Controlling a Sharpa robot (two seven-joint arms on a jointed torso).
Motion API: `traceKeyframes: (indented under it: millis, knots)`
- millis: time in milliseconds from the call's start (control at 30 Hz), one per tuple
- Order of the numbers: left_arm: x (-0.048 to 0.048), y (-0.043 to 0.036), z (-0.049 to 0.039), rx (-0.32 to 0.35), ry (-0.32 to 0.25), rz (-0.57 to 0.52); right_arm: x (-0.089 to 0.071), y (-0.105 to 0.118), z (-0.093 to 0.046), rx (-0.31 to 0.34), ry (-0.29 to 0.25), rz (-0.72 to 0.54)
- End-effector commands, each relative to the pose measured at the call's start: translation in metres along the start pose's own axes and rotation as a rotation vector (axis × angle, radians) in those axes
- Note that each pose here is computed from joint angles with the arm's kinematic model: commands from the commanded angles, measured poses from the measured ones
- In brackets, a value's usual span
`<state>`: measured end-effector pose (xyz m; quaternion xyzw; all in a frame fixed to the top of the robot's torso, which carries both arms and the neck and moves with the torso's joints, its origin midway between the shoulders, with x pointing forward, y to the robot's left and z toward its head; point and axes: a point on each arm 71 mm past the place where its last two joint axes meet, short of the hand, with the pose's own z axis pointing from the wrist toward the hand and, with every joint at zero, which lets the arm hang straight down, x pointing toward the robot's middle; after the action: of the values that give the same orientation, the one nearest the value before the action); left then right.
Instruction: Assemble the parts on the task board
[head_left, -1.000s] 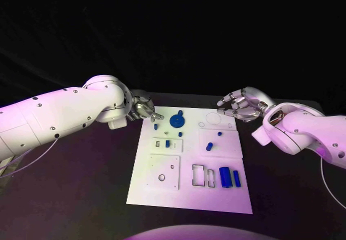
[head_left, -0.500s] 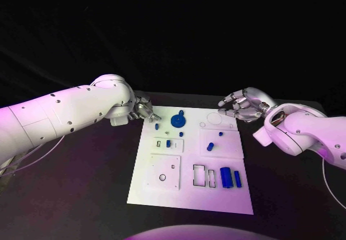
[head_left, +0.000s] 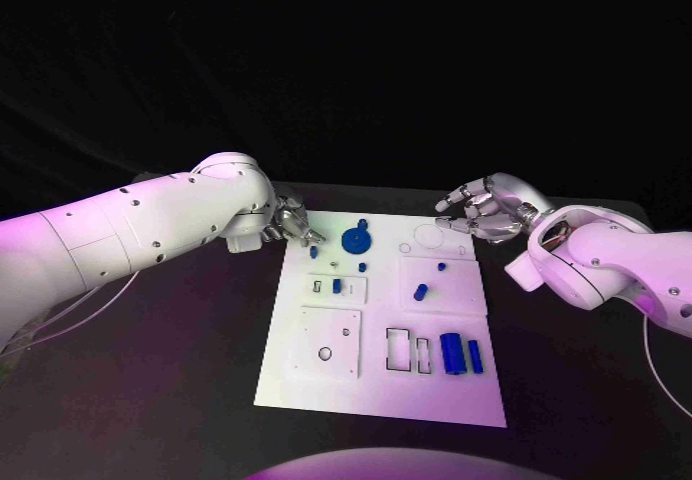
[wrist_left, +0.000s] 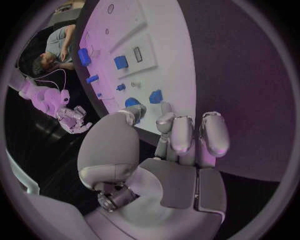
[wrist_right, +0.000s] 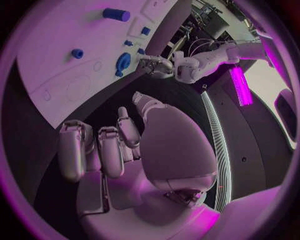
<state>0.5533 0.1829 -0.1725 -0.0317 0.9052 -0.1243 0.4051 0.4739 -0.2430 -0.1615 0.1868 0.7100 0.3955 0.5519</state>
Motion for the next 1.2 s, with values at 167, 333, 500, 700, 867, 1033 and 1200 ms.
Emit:
traceKeyframes:
  millis: [167,333,500,700,867,1033,1200]
  knots:
    - [0.0022,-0.0024,0.0014,0.014,0.026,0.001,0.0014,0.0014,0.0002,-0.012,0.006,-0.009]
    - [0.004,-0.0033,0.0021,0.014,0.039,0.007,0.0016,0.0015,0.0004,-0.013,0.007,-0.009]
    - [0.0057,-0.0046,0.0026,0.017,0.048,0.009,0.0019,0.0018,0.0007,-0.014,0.008,-0.009]
    - [0.0069,-0.0051,0.0033,0.017,0.057,0.012,0.0022,0.0021,0.0008,-0.015,0.009,-0.009]
    - [0.0082,-0.0051,0.0041,0.016,0.061,0.013,0.0023,0.0021,0.0008,-0.015,0.009,-0.009]
    - [0.009,-0.0054,0.0043,0.017,0.064,0.01,0.0022,0.0021,0.0008,-0.015,0.008,-0.009]
    - [0.0095,-0.0059,0.0042,0.02,0.067,0.006,0.0021,0.002,0.0009,-0.014,0.008,-0.01]
